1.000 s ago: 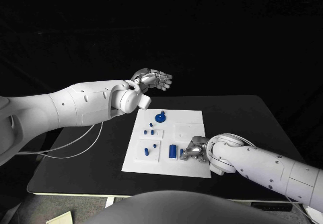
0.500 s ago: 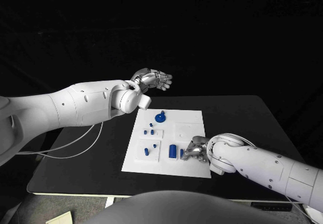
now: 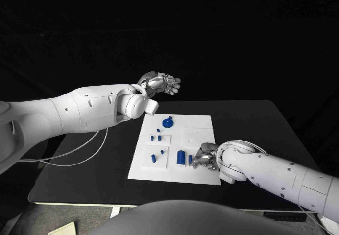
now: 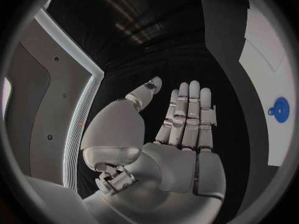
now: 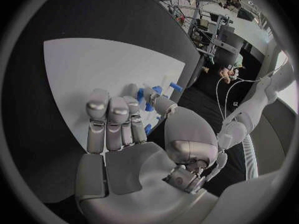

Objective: Assemble the parts on the task board

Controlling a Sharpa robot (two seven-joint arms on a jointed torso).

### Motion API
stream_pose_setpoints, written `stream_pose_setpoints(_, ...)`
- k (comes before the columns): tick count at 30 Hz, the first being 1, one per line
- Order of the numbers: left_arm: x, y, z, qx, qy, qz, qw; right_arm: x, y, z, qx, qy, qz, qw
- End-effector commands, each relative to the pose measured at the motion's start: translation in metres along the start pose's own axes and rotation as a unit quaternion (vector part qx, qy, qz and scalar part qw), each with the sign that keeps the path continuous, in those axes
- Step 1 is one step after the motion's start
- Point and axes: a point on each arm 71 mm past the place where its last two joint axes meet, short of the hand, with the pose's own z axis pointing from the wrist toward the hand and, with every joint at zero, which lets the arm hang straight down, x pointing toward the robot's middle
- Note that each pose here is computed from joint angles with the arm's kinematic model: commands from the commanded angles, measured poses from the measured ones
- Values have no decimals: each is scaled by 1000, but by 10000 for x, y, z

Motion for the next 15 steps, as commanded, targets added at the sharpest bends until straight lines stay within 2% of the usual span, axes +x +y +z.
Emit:
stream_pose_setpoints(1, 20, -15, 5, 5, 7, 0, 1000, 3, -32, 8, 7, 10, -6, 1000)
stream_pose_setpoints(6, 20, -15, 4, 4, 7, 0, 1000, 18, -15, 18, 5, 20, -5, 1000)
stream_pose_setpoints(15, 20, -15, 5, 4, 7, 0, 1000, 9, -22, 23, 8, 15, -3, 1000)
